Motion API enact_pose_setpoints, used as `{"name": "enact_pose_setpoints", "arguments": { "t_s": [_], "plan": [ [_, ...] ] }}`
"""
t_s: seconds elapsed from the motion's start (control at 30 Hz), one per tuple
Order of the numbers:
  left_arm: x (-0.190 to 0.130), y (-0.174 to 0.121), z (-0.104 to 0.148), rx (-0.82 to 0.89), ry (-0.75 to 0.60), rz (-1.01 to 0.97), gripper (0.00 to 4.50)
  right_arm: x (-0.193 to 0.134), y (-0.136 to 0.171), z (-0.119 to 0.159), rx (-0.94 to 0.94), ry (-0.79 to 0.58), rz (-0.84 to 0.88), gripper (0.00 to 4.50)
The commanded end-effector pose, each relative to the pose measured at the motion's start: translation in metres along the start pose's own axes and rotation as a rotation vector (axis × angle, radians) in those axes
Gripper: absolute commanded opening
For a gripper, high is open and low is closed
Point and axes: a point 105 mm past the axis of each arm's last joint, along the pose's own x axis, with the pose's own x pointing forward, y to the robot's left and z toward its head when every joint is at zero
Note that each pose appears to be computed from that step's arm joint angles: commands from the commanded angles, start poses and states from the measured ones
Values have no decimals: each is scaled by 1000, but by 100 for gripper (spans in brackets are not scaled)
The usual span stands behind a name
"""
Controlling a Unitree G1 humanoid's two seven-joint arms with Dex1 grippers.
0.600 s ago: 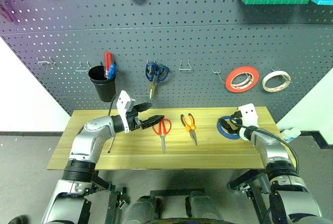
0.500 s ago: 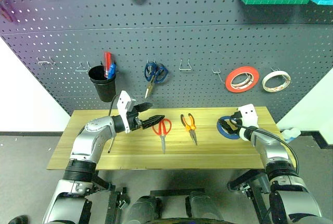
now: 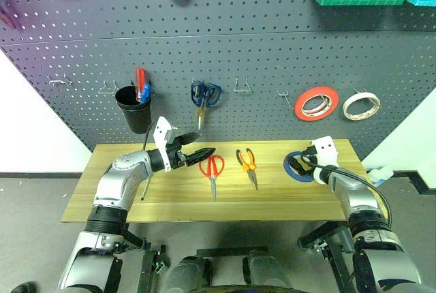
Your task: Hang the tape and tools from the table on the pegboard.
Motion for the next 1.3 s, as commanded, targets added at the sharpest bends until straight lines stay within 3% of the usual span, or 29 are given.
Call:
{"name": "enact_pose_setpoints", "arguments": {
  "t_s": [0.03,0.4,0.83,1.3],
  "plan": [
    [-3,-10,23,80,0,-68,448,0,-6,27,-37,-56,8,450],
    [-3,-25,20,94,22,-91,448,3,19,14,-44,13,96,450],
    [-8,-31,13,81,37,-77,448,-3,-6,-2,-56,104,-39,450],
    [-10,-32,11,83,27,-49,448,2,0,-13,-36,170,-16,450]
  ]
}}
